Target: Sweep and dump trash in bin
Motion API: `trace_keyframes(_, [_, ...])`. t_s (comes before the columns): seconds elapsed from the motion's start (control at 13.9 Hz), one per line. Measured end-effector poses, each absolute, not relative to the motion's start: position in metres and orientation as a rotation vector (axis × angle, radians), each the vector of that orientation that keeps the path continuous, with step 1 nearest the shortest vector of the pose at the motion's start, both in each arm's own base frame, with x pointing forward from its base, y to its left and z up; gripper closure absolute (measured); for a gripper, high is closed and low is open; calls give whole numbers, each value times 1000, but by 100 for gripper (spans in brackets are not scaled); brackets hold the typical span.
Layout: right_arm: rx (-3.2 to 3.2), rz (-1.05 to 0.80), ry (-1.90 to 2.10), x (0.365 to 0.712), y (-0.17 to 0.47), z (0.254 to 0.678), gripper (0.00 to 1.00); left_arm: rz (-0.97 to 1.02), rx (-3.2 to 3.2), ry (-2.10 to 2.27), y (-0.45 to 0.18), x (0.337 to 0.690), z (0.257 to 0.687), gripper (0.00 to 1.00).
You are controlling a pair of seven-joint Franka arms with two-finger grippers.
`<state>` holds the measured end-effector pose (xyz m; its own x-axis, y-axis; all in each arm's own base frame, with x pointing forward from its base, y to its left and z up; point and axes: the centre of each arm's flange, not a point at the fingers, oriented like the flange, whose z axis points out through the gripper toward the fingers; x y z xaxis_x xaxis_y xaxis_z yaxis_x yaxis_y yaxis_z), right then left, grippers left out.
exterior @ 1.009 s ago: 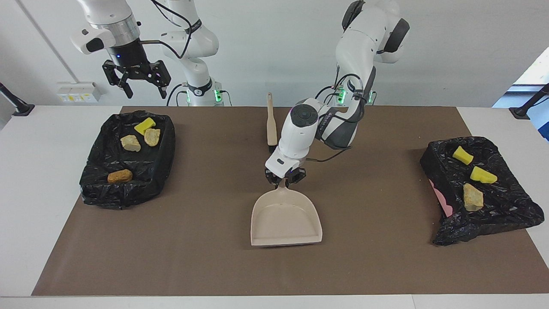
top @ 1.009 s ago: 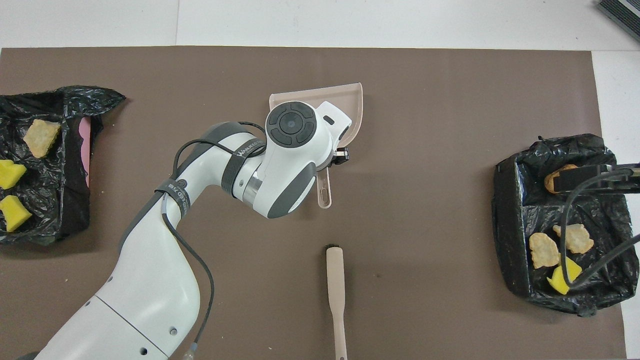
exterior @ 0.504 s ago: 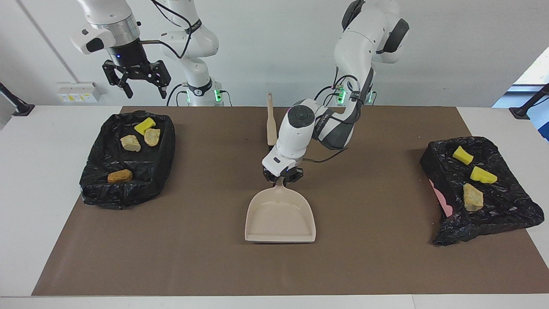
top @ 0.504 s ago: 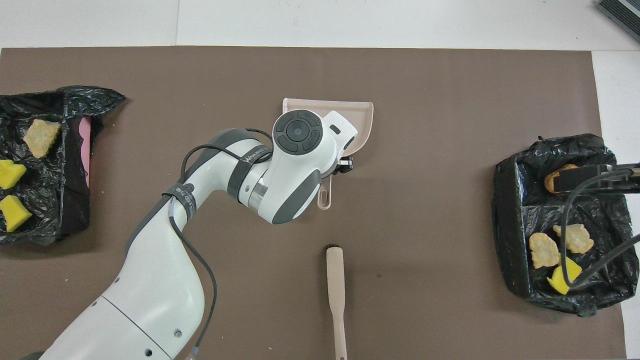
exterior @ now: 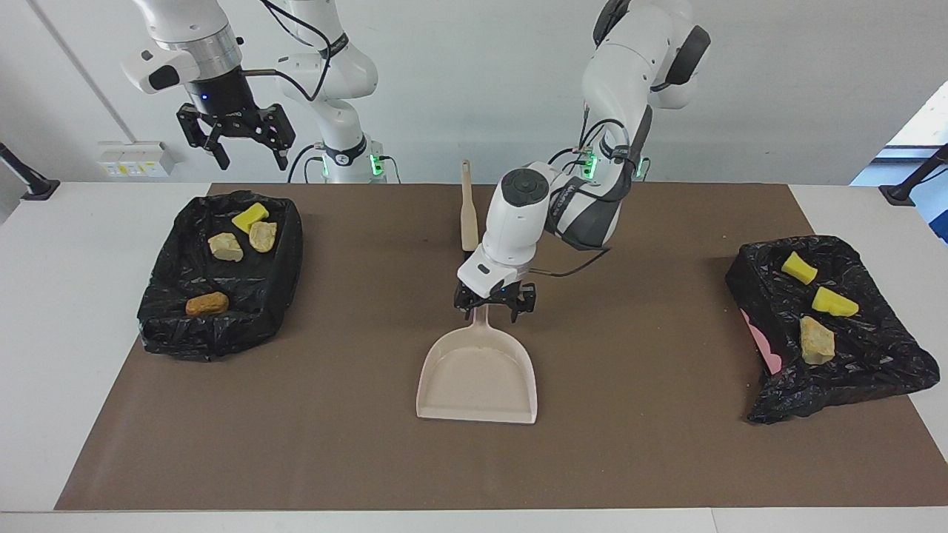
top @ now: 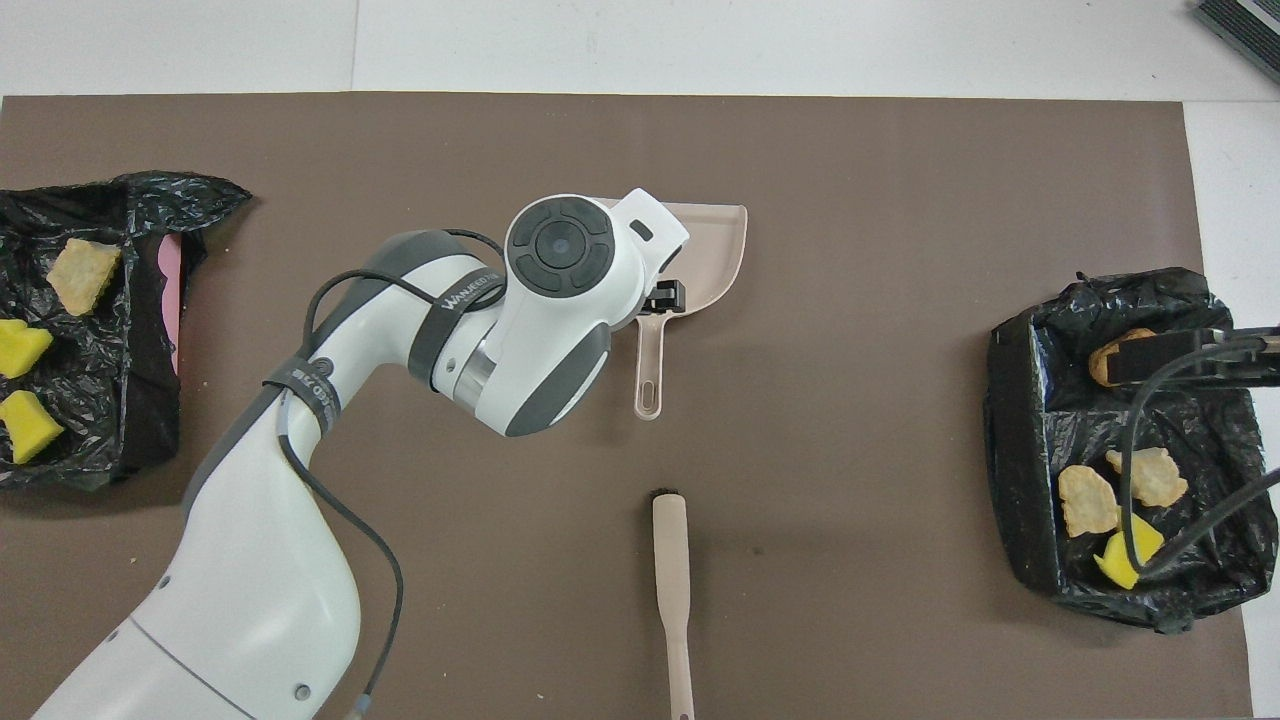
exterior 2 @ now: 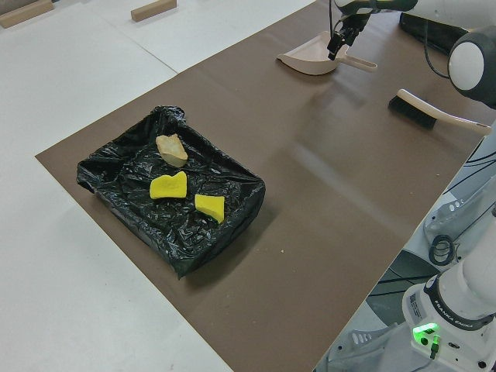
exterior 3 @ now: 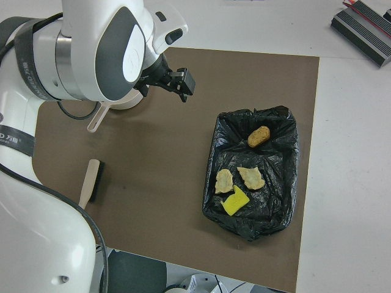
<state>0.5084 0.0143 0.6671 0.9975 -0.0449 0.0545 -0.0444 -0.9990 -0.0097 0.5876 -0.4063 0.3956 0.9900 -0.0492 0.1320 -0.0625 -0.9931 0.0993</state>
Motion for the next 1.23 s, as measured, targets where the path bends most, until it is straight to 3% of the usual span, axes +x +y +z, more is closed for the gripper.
trace_keyframes(0.36, [-3131, -86, 70, 508, 14, 667, 0, 252, 3126, -109, -310, 619, 460, 0])
trace_keyframes(0.65, [-3131, -86, 70, 508, 14, 667, 0, 277, 3175, -186, -228, 622, 528, 0])
trace_keyframes(0.94, [-3131, -86, 70, 508, 14, 667, 0, 239, 3165, -196, -173, 601, 590, 0])
trace_keyframes(1.23, [-3131, -86, 70, 508, 14, 667, 0, 153, 3142, -228, -150, 557, 644, 0])
